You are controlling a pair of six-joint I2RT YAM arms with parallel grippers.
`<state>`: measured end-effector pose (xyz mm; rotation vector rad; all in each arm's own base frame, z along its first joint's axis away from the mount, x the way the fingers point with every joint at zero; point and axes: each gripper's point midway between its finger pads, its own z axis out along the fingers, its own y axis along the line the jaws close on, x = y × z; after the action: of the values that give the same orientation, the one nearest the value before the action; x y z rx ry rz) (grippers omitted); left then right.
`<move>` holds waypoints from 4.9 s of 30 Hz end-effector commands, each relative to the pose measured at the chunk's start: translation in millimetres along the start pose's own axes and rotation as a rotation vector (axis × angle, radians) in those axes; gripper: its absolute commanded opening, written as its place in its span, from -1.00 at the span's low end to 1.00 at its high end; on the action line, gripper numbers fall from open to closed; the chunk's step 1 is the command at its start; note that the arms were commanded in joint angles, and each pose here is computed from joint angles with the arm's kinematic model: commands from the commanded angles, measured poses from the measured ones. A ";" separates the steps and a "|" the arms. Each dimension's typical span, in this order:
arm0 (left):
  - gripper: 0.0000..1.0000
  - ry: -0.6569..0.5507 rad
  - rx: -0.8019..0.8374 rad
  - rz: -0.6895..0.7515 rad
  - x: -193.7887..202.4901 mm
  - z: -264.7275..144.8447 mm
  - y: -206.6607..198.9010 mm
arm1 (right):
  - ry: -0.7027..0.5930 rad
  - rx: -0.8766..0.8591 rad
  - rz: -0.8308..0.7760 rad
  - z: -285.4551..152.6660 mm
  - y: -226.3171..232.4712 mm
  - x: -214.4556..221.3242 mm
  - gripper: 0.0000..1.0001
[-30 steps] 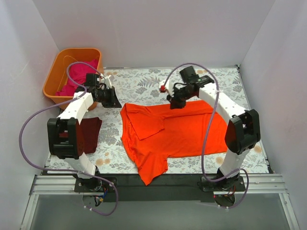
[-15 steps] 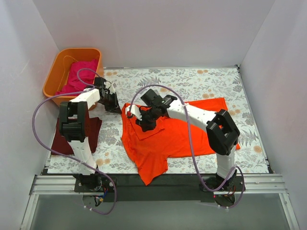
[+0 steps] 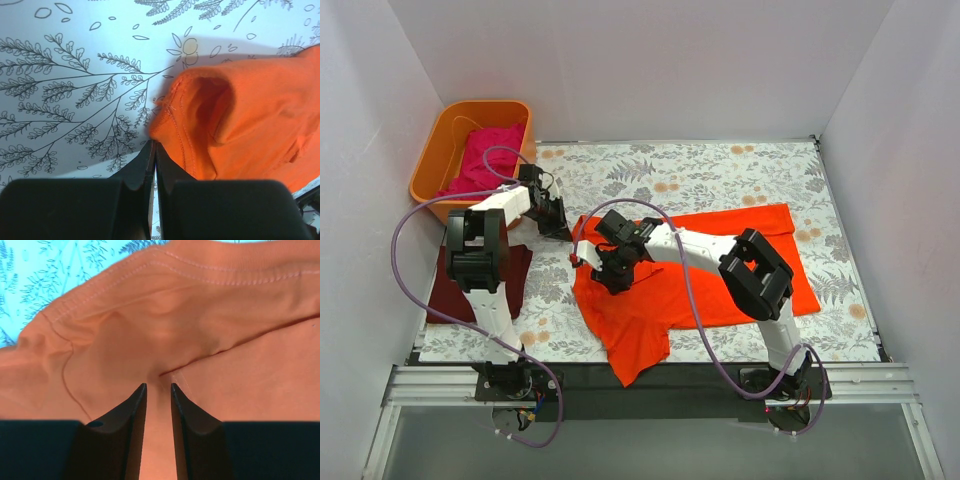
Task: Fold and stack the t-shirts
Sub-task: Fold the tshirt
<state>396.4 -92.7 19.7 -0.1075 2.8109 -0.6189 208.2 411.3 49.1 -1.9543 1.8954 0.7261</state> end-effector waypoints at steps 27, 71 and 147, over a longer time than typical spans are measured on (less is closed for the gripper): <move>-1.00 0.002 0.022 0.033 2.3 10.8 -12.0 | 0.000 0.029 0.058 17.0 -13.4 -0.9 -0.17; -1.00 -0.072 -0.203 0.027 -25.0 5.3 29.0 | -0.034 -0.044 0.047 -20.0 31.1 12.0 -0.97; -0.65 -0.406 -0.004 0.382 -176.6 -49.7 -71.1 | 0.135 0.757 0.610 -298.1 -261.4 294.3 0.33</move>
<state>561.7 -95.4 53.8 0.1845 2.4945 -0.3099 512.9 9.2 40.2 -0.9719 2.5016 -0.0775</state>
